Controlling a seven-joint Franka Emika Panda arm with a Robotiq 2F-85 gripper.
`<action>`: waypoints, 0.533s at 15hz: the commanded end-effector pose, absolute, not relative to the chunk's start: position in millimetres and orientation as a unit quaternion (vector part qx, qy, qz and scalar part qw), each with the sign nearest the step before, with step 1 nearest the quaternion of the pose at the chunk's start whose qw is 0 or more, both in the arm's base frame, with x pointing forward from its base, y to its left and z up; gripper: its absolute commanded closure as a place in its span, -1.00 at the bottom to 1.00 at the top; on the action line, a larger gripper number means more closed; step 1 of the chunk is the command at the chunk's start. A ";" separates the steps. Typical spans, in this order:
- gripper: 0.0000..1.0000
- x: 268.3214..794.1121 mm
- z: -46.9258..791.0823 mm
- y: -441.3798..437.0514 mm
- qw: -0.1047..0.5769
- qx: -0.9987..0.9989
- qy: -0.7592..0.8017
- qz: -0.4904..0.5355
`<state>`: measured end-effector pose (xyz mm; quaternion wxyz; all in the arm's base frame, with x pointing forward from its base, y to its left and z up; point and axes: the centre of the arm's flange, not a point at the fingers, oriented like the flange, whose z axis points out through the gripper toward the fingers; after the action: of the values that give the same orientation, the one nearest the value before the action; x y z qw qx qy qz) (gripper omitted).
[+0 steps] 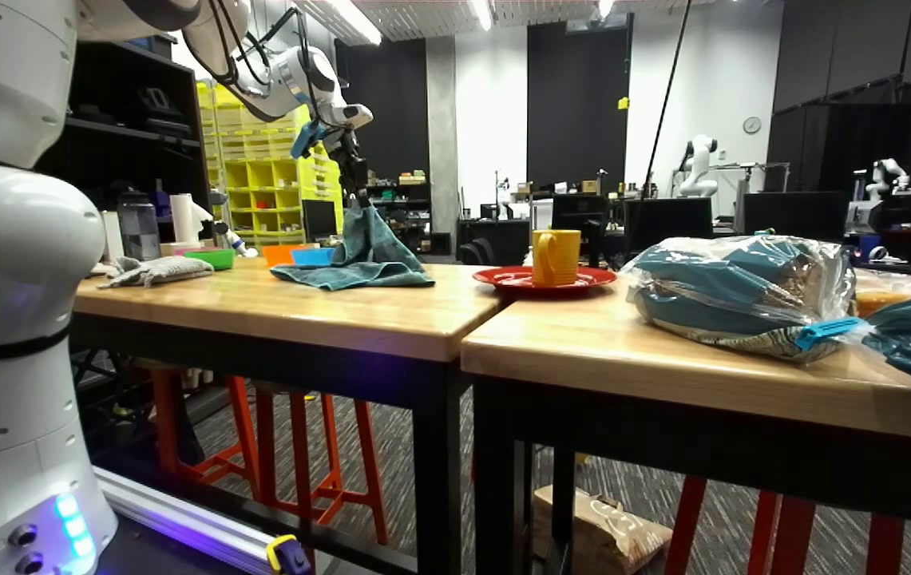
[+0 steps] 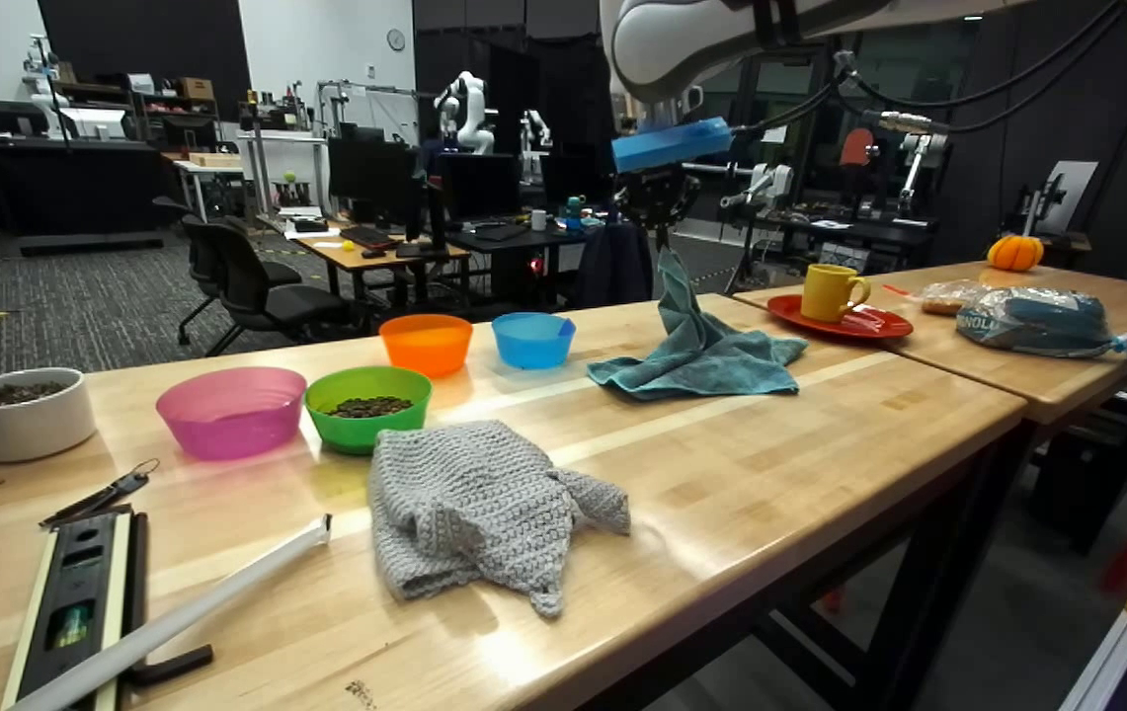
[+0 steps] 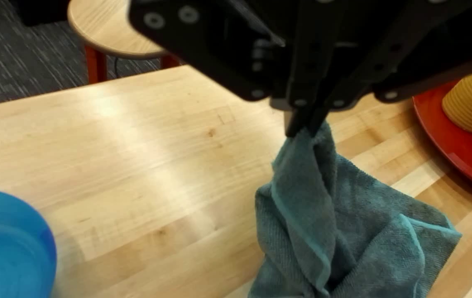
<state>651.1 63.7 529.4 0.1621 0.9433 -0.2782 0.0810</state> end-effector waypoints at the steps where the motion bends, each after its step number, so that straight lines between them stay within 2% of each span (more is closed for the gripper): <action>1: 0.99 689.9 532.8 77.5 0.169 0.938 -0.290 0.090; 5: 0.94 708.9 524.6 89.5 0.175 0.934 -0.300 0.087; 6: 0.43 712.2 522.4 92.1 0.177 0.932 -0.304 0.085; 8: 0.42 714.4 520.7 94.9 0.178 0.931 -0.308 0.085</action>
<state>694.6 84.9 511.7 0.1690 0.9370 -0.2940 0.0837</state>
